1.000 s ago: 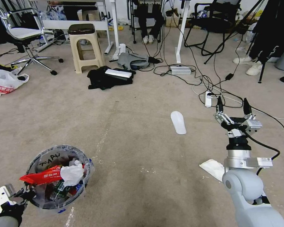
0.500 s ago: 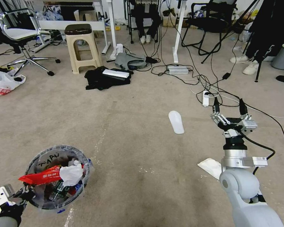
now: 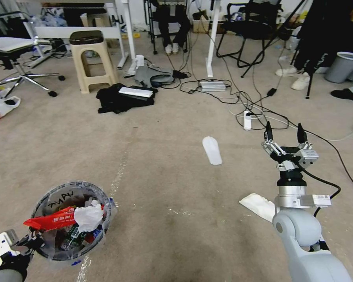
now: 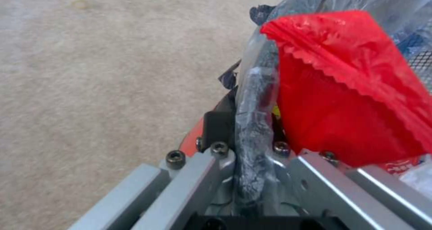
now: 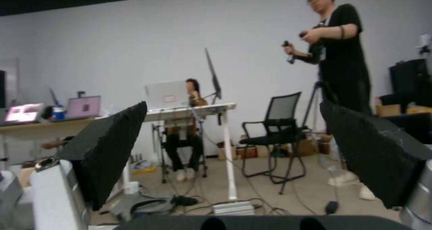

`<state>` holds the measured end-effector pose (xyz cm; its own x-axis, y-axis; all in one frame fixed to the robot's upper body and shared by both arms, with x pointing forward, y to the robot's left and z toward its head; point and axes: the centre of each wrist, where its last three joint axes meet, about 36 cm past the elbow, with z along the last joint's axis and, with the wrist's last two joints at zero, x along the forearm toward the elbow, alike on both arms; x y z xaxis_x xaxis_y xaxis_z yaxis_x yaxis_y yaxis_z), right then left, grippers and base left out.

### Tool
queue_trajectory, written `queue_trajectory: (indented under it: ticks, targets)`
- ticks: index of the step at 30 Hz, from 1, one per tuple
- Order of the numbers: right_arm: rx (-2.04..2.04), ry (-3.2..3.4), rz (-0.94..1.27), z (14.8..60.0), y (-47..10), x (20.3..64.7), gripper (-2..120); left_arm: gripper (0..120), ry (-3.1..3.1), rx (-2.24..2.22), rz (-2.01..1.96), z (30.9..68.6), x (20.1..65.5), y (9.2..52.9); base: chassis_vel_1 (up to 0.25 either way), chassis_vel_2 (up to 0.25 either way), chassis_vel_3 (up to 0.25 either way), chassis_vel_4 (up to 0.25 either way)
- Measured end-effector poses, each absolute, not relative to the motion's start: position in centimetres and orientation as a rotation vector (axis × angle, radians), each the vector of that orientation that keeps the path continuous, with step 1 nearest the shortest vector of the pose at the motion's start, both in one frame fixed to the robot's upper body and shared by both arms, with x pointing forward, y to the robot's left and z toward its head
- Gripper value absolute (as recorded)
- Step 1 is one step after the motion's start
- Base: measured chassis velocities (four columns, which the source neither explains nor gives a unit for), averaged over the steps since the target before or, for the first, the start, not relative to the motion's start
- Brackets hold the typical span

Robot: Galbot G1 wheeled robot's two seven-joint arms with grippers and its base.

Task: Pick up the trash bin and place the garbage on the floor into it.

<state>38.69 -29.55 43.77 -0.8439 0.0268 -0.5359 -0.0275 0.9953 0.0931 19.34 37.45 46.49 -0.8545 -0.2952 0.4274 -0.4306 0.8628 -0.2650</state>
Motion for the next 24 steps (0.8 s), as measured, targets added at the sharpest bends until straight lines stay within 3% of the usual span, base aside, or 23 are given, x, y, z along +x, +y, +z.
queue_trajectory:
  ticks: [16, 24]
  targets:
    - [-0.012, 2.569, 0.108, 43.3, -29.9, 38.9, 99, 0, -2.666, 0.542, 0.505, 46.5, 19.3, 37.5, -0.078, -0.074, -0.078, -0.080]
    - [-0.018, 2.561, 0.074, 42.6, -30.2, 39.4, 100, 0, -2.666, 0.549, 0.511, 46.4, 19.3, 37.7, 0.000, 0.000, 0.000, 0.000]
